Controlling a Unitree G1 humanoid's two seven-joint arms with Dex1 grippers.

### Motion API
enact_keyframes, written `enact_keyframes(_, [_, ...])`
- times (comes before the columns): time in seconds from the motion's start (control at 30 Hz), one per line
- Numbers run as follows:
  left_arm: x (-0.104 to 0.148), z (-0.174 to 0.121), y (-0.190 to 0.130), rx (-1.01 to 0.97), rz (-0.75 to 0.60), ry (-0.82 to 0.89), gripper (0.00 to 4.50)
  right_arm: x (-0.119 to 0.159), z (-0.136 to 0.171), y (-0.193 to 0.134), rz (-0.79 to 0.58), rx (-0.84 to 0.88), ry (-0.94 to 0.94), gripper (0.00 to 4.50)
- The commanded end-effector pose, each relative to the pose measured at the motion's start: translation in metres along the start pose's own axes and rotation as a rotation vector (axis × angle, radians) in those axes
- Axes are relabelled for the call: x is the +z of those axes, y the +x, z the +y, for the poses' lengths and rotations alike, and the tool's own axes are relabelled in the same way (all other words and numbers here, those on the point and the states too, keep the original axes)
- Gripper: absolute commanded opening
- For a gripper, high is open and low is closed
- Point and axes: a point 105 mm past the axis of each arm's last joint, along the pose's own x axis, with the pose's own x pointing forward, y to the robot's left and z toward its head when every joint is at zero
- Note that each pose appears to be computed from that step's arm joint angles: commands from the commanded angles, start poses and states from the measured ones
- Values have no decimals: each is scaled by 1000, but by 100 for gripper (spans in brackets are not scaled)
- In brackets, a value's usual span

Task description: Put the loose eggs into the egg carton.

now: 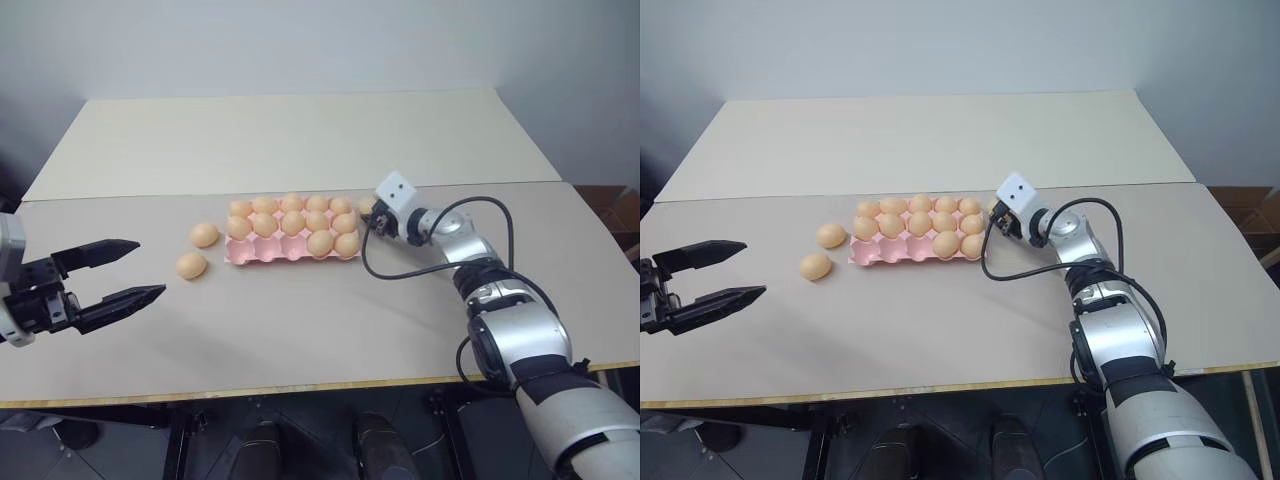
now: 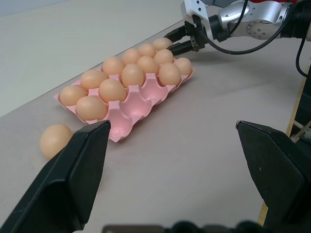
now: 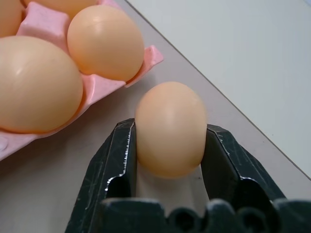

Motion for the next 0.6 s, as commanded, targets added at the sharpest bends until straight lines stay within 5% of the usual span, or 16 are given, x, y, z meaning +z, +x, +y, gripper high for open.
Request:
enact_keyframes(0.03, [10, 1, -2, 2, -8, 54, 450, 35, -29, -11, -114, -87, -40, 162])
enact_keyframes(0.23, [8, 3, 4, -18, -13, 47, 450, 91, -16, -24, -281, -39, -100, 162])
enact_keyframes(0.37, [9, 3, 12, -48, -30, 37, 450, 126, 47, -23, -369, 177, -137, 162])
enact_keyframes(0.6, [8, 2, 20, -73, -31, 35, 450, 122, 107, -7, -304, 284, -120, 162])
